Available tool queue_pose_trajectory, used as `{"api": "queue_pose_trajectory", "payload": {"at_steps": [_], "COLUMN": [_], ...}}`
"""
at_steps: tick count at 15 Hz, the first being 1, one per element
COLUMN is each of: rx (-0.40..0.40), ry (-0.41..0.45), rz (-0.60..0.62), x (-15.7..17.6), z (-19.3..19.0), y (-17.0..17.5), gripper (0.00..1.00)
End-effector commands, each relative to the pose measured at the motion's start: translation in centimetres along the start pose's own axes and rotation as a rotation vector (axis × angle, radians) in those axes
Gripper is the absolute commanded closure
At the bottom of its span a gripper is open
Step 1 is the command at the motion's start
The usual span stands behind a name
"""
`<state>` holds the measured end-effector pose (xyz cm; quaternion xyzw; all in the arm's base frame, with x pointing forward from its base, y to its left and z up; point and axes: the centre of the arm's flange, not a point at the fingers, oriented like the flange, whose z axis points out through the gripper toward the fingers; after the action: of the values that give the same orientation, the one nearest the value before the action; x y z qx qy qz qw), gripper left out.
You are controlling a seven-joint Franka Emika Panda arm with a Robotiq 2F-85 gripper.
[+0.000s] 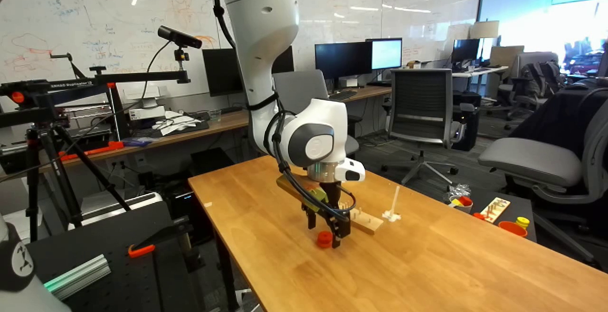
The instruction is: Place an orange disk on the wooden base
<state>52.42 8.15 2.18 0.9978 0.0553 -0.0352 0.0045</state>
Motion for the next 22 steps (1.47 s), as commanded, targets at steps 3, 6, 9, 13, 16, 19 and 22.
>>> {"api": "queue_pose_trajectory", "payload": {"at_steps": [3,6,9,13,16,19,22], "rx": [-0.003,-0.012,-0.021,-0.035,-0.041,-0.051,-0.061], "ry": [-0.01,-0.012,-0.011,-0.009,-0.008,-0.007,-0.005], "rz": [0.02,0.017,0.018,0.021,0.022,0.023,0.029], "x": [0.2,0.2,0.2,0.3,0.3,0.3,0.3], "z": [-0.6,-0.6,-0.6,-0.7,-0.7,-1.0,-1.2], "y": [0.2,0.4,0.8,1.3,1.5,1.8,2.4], "gripper": [0.0,0.26,0.37,0.7,0.87,0.95,0.91]}}
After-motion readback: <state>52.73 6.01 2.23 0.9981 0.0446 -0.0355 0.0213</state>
